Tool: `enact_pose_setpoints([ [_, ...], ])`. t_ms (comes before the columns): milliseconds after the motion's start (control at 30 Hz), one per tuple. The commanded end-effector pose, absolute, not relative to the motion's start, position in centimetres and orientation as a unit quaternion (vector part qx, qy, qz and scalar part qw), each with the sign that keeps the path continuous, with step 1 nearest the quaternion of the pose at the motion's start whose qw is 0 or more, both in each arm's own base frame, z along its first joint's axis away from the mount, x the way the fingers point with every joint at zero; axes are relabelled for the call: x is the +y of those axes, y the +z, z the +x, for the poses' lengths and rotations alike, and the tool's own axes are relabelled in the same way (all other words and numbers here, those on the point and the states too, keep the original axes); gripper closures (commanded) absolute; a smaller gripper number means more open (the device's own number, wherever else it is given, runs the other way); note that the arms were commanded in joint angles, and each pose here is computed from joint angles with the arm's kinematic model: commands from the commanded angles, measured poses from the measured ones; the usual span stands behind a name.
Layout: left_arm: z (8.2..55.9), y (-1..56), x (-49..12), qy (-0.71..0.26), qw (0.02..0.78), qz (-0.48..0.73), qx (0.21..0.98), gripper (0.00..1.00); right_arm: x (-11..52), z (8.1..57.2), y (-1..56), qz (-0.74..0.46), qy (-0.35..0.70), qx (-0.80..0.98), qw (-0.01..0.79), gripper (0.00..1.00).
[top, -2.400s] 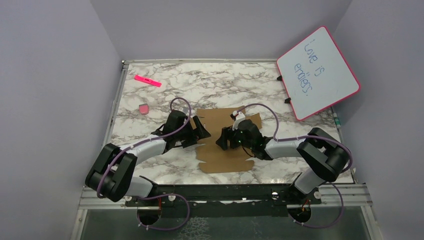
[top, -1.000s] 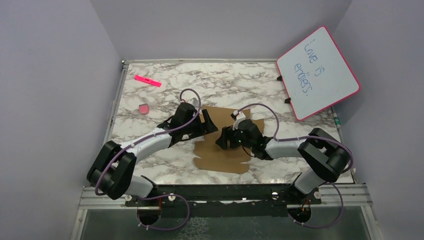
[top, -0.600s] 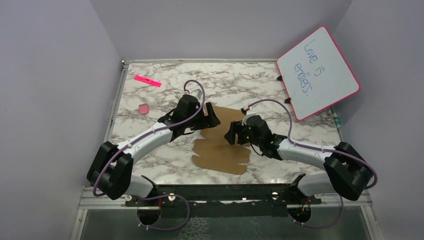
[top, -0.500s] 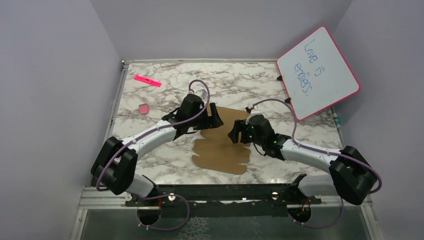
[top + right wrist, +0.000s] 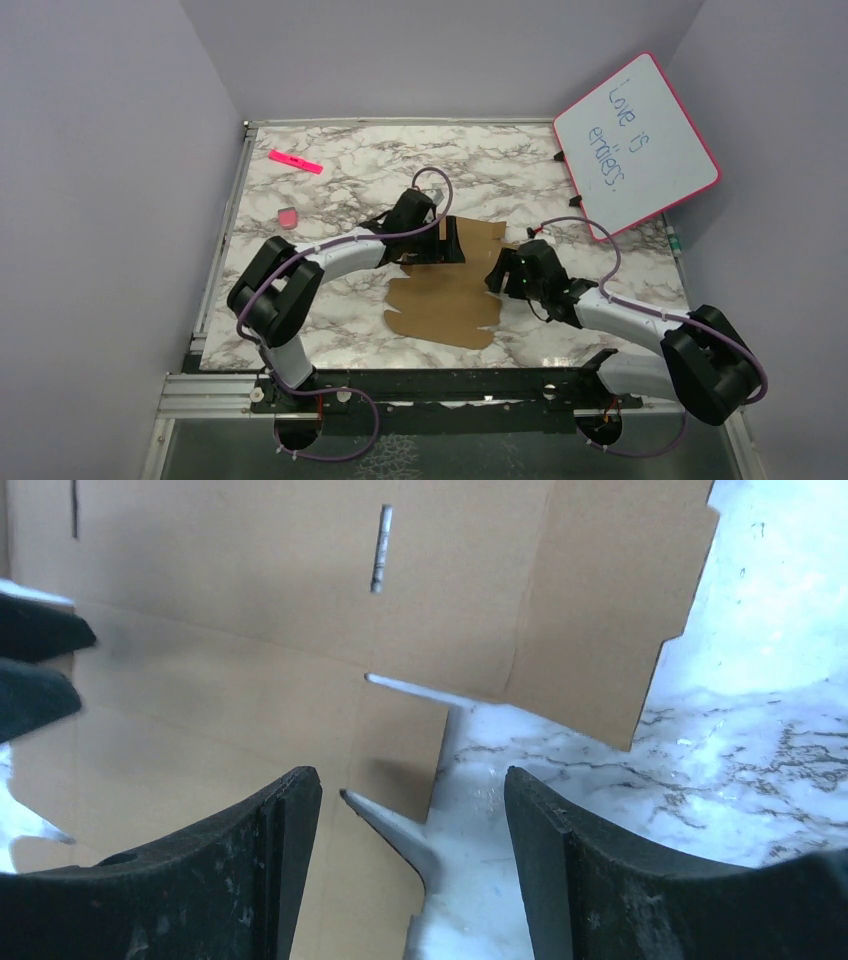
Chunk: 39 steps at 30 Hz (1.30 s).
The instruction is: Fold the paper box
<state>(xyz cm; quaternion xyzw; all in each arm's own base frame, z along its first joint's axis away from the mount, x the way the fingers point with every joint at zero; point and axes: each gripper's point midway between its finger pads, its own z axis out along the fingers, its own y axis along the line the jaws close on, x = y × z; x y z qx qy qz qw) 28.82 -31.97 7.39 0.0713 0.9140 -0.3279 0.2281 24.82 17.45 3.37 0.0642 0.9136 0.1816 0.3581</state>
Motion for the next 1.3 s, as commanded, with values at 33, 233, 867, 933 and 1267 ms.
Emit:
enact_pose_setpoints([
  [33, 29.0, 7.1, -33.6, -0.346, 0.223, 0.093, 0.907, 0.17, 18.3, 25.1, 2.9, 0.080, 0.218, 0.908, 0.349, 0.27],
  [233, 28.5, 5.5, -33.8, -0.343, 0.206, 0.090, 0.912, 0.17, 19.5, 25.0, 2.9, 0.068, 0.243, 0.909, 0.332, 0.29],
  [867, 27.3, 4.2, -33.9, -0.352, 0.190, 0.071, 0.914, 0.18, 22.0, 26.4, 9.0, 0.024, 0.293, 0.887, 0.356, 0.37],
  [933, 27.2, 4.0, -33.9, -0.353, 0.188, 0.070, 0.914, 0.18, 22.3, 26.5, 8.7, 0.021, 0.297, 0.887, 0.352, 0.37],
  [1267, 27.3, 4.3, -33.9, -0.353, 0.194, 0.066, 0.913, 0.18, 17.9, 26.7, 6.3, 0.046, 0.177, 0.916, 0.357, 0.36],
])
